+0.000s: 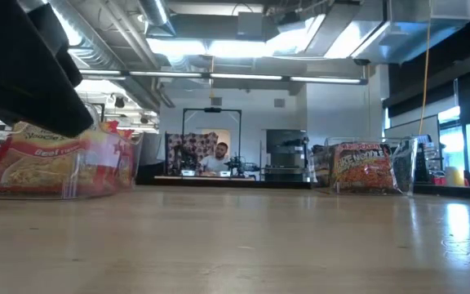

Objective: Sort Maruchan noodles
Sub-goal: Put the orange noodle pack into the bottom transparent bin

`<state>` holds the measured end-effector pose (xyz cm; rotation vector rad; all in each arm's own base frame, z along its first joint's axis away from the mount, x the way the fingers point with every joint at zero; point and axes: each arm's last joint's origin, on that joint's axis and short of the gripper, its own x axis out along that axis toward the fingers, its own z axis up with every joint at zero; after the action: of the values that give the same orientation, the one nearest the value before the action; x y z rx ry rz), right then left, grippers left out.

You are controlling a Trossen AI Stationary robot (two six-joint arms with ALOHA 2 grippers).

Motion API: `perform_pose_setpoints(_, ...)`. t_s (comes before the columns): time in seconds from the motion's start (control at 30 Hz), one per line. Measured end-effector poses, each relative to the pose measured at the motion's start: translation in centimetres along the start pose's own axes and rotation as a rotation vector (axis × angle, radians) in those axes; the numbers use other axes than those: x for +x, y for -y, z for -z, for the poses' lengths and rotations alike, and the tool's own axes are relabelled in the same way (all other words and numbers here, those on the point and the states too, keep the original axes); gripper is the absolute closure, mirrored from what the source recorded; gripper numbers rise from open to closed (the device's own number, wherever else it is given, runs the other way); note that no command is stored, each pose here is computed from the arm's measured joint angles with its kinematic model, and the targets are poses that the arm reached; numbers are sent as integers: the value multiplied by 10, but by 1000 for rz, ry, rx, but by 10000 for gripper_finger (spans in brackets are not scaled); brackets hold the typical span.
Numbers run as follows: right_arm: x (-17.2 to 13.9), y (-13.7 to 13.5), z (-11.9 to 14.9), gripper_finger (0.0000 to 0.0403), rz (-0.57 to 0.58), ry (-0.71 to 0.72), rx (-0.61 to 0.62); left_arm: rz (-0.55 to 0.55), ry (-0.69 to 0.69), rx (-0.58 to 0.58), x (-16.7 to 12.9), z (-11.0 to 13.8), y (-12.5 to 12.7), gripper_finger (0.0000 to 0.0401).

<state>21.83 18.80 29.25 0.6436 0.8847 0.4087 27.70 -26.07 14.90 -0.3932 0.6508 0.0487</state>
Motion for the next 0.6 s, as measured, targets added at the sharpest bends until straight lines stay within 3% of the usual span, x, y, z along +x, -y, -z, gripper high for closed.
perform_pose_setpoints(0.33, -22, -32, 69, 274, 41, -167, 175, -34, 13, -30, 9, -13, -11, 280)
perform_pose_setpoints(0.6, -34, -26, 108, 275, 255, -266, 202, -62, 25, -54, 16, -22, -20, 280)
